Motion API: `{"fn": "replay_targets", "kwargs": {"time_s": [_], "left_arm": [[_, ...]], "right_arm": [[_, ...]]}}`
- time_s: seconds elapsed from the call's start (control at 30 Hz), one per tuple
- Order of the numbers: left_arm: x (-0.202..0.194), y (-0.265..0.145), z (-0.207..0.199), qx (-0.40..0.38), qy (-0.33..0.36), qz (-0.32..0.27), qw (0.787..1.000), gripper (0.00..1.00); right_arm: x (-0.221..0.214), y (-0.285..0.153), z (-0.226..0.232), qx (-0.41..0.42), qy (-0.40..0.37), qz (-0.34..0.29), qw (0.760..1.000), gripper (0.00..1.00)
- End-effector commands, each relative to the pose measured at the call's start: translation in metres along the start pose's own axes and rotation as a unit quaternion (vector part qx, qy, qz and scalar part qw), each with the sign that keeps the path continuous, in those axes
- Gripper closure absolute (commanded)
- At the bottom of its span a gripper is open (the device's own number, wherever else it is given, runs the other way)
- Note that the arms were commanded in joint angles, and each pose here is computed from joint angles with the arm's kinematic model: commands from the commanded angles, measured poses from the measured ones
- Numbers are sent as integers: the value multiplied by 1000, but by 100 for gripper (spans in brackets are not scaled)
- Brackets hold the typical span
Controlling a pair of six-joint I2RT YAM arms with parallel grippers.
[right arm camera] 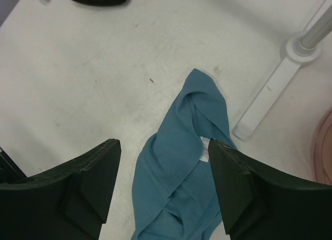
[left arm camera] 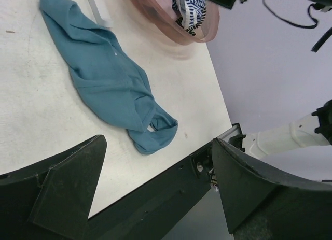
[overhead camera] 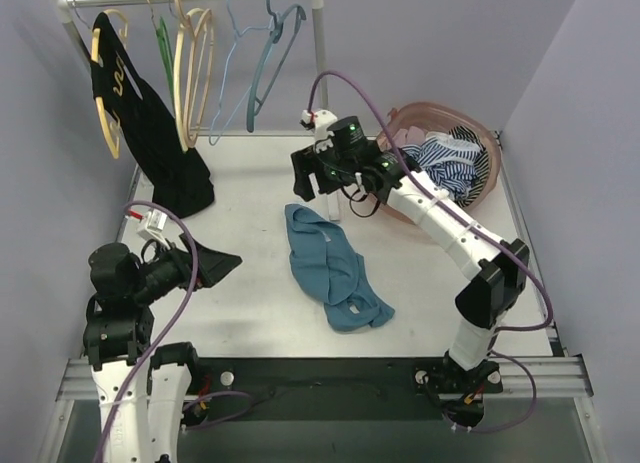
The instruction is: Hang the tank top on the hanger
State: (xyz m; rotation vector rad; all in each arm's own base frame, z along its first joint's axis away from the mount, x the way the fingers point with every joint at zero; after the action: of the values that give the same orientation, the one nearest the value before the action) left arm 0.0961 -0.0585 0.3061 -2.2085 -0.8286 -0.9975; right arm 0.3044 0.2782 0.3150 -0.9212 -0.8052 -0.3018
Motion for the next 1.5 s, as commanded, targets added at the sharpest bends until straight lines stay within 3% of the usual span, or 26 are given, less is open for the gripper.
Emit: {"fn": "replay_targets", "kwargs": {"time_s": [0.0,0.17,0.2,0.23,0.3,0.33,0.5,0.67,0.73,0.97,1.27,1.3,1.33,1.47], "left_arm": [[-6,14,17,22,16,13,1000,7],[3,65,19,17,33,59,998,8],[12,75,10,32,60,50,996,8],[4,88,-14,-12,99,75,992,8],[-7,112,-38,-29,143,112,983,7],[-16,116,-66,-52,190,123,973,7],[-89,131,-111,-67,300,212,928,10],[-141,149,-139,-58,352,281,891,28],[-150,159,-144,-48,373,298,877,30],[-196,213,-148,-22,422,331,844,35],[-229,247,-144,7,448,372,813,40],[-229,248,-145,6,448,369,814,45],[-230,248,-143,7,448,371,813,60],[-211,241,-146,15,434,354,828,96]], "right_arm": [[14,-47,-33,15,43,-48,998,30],[-28,-100,-57,71,64,-26,995,30],[-39,-105,-61,70,68,-21,995,26],[-56,-119,-71,66,76,-24,995,25],[-76,-131,-79,67,89,-22,994,21],[-91,-144,-90,51,105,-34,993,18],[-136,-182,-113,11,113,-53,992,18],[-184,-200,-134,-43,141,-64,987,16],[-199,-203,-141,-60,119,-58,989,18],[-200,-217,-151,-102,78,-70,989,20],[-204,-217,-151,-81,110,-84,987,21],[-205,-216,-151,-78,107,-83,988,21],[-206,-216,-150,-76,105,-82,988,21],[-206,-217,-146,-49,78,-71,993,23]]}}
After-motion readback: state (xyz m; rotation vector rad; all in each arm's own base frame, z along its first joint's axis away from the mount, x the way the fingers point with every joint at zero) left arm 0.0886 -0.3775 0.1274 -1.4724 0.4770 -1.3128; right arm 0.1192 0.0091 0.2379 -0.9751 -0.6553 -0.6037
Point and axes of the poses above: each gripper's point midway between its finger pads, its own y axis out along the fingers, its own z axis along the line the jaws close on, x = y × z, the point moved 10 cm from there along -y, back along the fingers, and after that the axes turned 15 degrees about y, right-handed, at the moved point
